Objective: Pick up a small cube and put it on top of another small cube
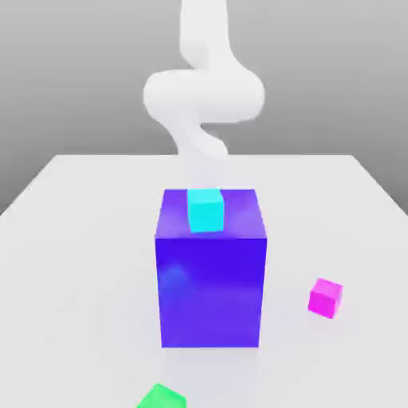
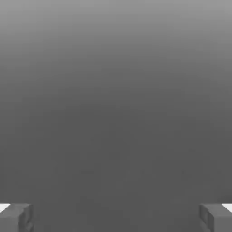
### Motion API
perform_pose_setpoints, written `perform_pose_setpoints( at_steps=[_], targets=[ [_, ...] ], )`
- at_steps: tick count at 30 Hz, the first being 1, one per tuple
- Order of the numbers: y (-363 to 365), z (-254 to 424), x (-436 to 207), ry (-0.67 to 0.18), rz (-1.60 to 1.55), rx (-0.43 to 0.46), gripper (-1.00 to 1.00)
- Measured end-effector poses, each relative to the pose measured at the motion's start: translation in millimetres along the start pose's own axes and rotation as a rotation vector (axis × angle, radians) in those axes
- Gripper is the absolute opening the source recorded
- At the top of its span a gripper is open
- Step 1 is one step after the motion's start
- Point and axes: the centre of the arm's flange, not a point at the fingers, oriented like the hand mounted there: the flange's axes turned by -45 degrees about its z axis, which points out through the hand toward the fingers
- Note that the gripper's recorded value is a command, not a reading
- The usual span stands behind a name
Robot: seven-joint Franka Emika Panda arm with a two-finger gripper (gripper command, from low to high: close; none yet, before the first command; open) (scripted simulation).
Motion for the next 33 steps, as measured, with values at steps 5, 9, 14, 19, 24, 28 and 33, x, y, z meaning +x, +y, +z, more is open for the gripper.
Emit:
perform_pose_setpoints(
  at_steps=[5,9,14,19,24,28,33],
  targets=[
    [-70.2,120.8,-46.9,-0.173,-0.209,0.065,0.0],
    [-123.8,195.7,-110.6,-0.304,-0.377,0.128,0.0],
    [-182.8,262.3,-220.7,-0.469,-0.602,0.224,0.0],
    [-220.7,288.3,-342.9,-0.621,-0.824,0.336,0.0],
    [-226.6,317.2,-388.4,-0.652,-0.857,0.362,0.0],
    [-225.9,336.9,-408.2,-0.655,-0.86,0.361,-1.0],
    [-225.6,340.0,-411.7,-0.655,-0.861,0.36,-1.0]
  ],
)
